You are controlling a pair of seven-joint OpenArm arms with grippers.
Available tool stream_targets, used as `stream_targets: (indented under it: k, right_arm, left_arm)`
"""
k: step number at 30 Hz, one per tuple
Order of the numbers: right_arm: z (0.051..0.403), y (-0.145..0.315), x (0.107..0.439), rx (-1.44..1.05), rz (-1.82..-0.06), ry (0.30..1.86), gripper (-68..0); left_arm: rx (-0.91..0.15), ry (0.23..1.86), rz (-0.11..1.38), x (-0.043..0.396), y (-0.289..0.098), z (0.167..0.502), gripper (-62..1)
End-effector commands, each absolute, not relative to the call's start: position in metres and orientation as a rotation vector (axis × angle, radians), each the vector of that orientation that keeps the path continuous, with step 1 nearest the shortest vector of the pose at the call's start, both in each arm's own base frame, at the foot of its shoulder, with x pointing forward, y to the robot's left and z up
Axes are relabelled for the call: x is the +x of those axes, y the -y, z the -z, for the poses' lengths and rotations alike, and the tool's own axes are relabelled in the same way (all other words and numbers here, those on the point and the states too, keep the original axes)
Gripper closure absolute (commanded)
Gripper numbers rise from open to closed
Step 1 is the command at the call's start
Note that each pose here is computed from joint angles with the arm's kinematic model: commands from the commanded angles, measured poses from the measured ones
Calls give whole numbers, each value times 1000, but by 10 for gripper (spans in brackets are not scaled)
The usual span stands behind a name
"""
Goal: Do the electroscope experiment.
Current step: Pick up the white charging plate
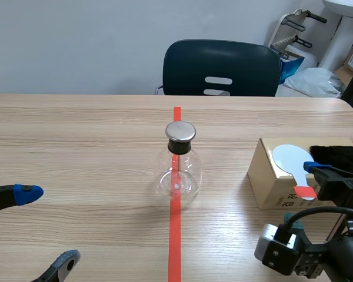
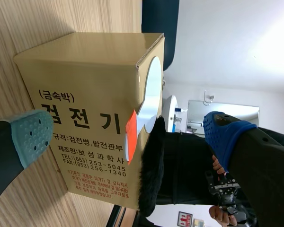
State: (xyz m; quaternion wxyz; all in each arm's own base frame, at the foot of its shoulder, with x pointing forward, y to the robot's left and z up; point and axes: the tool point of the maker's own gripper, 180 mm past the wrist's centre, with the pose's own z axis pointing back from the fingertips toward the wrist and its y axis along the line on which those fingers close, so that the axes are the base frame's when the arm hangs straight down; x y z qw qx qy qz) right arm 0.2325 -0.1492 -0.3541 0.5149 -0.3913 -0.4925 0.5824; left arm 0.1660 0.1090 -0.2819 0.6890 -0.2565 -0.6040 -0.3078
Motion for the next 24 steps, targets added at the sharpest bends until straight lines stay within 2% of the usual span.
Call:
stream_targets:
  k: [1, 7, 15, 24]
  right_arm:
    - [342, 155, 240, -987, -1394, 1205, -679]
    - [342, 156, 240, -990, -1391, 1201, -670]
    - [340, 164, 241, -1010, -1380, 1188, -382]
    - [337, 164, 246, -1019, -1369, 1199, -173]
  left_arm:
    - [-585, 1386, 671, 169, -108, 274, -623]
    - [-585, 1386, 671, 169, -108, 274, -623]
    - [-585, 1386, 671, 169, -108, 274, -623]
    - [-585, 1386, 671, 169, -108, 274, -623]
